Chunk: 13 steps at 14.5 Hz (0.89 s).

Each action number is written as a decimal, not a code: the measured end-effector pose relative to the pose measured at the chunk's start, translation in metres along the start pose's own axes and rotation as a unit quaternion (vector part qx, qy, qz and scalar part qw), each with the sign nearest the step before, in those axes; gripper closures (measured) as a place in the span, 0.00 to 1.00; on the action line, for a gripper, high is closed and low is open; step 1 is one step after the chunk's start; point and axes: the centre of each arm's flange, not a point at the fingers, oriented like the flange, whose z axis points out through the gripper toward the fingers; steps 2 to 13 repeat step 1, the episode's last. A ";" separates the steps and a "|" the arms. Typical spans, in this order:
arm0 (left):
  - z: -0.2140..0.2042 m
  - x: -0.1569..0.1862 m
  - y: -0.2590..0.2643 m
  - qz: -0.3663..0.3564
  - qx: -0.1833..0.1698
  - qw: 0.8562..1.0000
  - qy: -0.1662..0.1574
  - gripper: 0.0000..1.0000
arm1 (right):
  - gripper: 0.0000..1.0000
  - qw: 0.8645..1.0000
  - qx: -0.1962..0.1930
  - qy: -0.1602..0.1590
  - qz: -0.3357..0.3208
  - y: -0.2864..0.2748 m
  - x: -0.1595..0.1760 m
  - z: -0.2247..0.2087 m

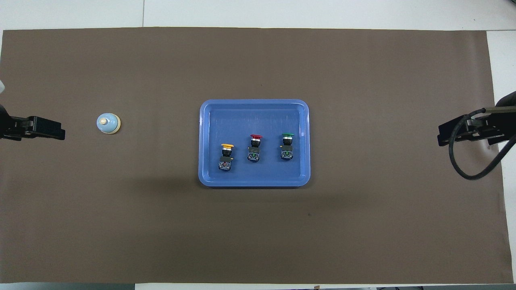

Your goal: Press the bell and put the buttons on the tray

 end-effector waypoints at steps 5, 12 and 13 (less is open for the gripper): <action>0.000 0.000 0.000 0.000 0.000 1.000 0.000 0.00 | 0.00 1.000 0.000 0.000 0.000 0.000 0.000 0.000; 0.000 0.000 0.000 0.000 0.000 1.000 0.000 0.00 | 0.00 1.000 0.000 0.000 0.000 0.000 0.000 0.000; 0.000 0.000 0.000 0.000 0.000 1.000 0.000 0.00 | 0.00 1.000 0.000 0.000 0.000 0.000 0.000 0.000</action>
